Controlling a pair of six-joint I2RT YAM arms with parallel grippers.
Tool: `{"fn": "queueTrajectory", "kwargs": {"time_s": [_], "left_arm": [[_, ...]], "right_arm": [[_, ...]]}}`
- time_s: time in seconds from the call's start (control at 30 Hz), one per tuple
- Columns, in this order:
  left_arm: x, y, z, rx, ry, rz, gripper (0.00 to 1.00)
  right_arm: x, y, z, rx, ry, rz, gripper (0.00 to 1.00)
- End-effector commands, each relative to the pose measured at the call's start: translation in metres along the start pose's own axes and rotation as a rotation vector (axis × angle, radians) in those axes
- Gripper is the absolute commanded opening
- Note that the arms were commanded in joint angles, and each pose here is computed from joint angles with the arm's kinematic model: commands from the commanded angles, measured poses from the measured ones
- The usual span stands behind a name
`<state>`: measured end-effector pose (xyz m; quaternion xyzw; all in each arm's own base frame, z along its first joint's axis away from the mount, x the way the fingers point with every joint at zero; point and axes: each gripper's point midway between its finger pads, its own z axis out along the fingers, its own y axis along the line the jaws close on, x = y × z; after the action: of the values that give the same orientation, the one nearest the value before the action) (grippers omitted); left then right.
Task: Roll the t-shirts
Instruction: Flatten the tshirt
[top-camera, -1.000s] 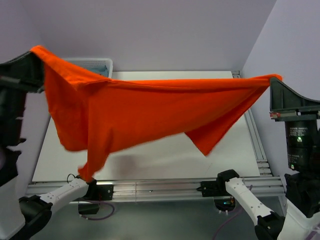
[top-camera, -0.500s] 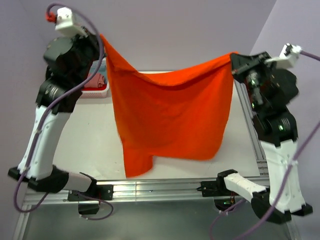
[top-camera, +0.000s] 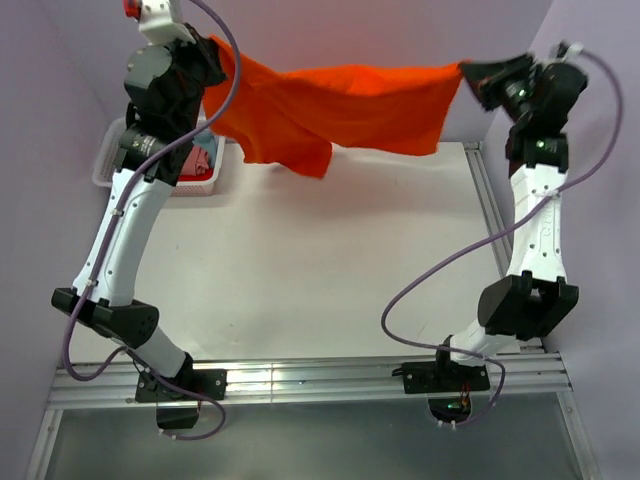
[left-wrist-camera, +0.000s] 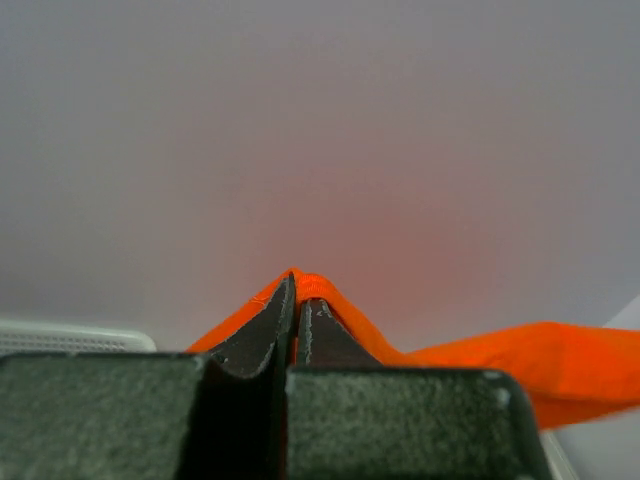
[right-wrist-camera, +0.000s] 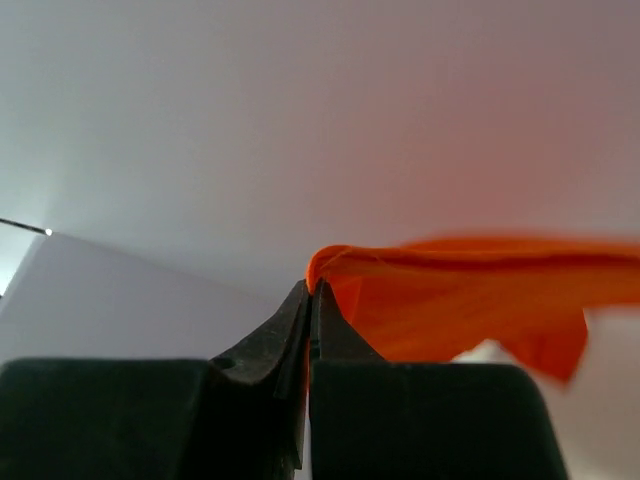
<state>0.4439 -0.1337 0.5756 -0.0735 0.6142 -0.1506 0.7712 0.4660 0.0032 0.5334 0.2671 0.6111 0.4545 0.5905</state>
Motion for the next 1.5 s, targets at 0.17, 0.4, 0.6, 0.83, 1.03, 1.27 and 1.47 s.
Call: {"fn": "queueTrajectory", "kwargs": {"time_s": [0.17, 0.4, 0.6, 0.83, 1.03, 1.27, 1.47], "left_arm": [[0.077, -0.007, -0.040, 0.149, 0.132, -0.121, 0.00], [0.084, -0.009, -0.088, 0.143, 0.159, -0.136, 0.00], [0.007, -0.021, -0.118, 0.195, 0.089, -0.154, 0.00], [-0.092, -0.034, -0.201, 0.369, -0.064, -0.193, 0.00], [-0.145, -0.024, -0.266, 0.429, -0.176, -0.208, 0.00], [-0.160, -0.013, -0.287, 0.397, -0.179, -0.224, 0.00], [-0.140, -0.010, -0.281, 0.381, -0.146, -0.217, 0.00]], "right_arm": [[0.084, -0.093, -0.042, 0.031, 0.119, 0.045, 0.00], [0.103, -0.129, -0.081, 0.105, 0.126, 0.009, 0.00], [0.088, -0.065, -0.122, 0.055, 0.054, -0.136, 0.00], [0.080, 0.048, -0.202, -0.113, -0.086, -0.312, 0.00], [0.085, 0.120, -0.277, -0.221, -0.224, -0.444, 0.00], [0.101, 0.130, -0.323, -0.191, -0.267, -0.461, 0.00], [0.104, 0.104, -0.335, -0.052, -0.274, -0.443, 0.00]]}}
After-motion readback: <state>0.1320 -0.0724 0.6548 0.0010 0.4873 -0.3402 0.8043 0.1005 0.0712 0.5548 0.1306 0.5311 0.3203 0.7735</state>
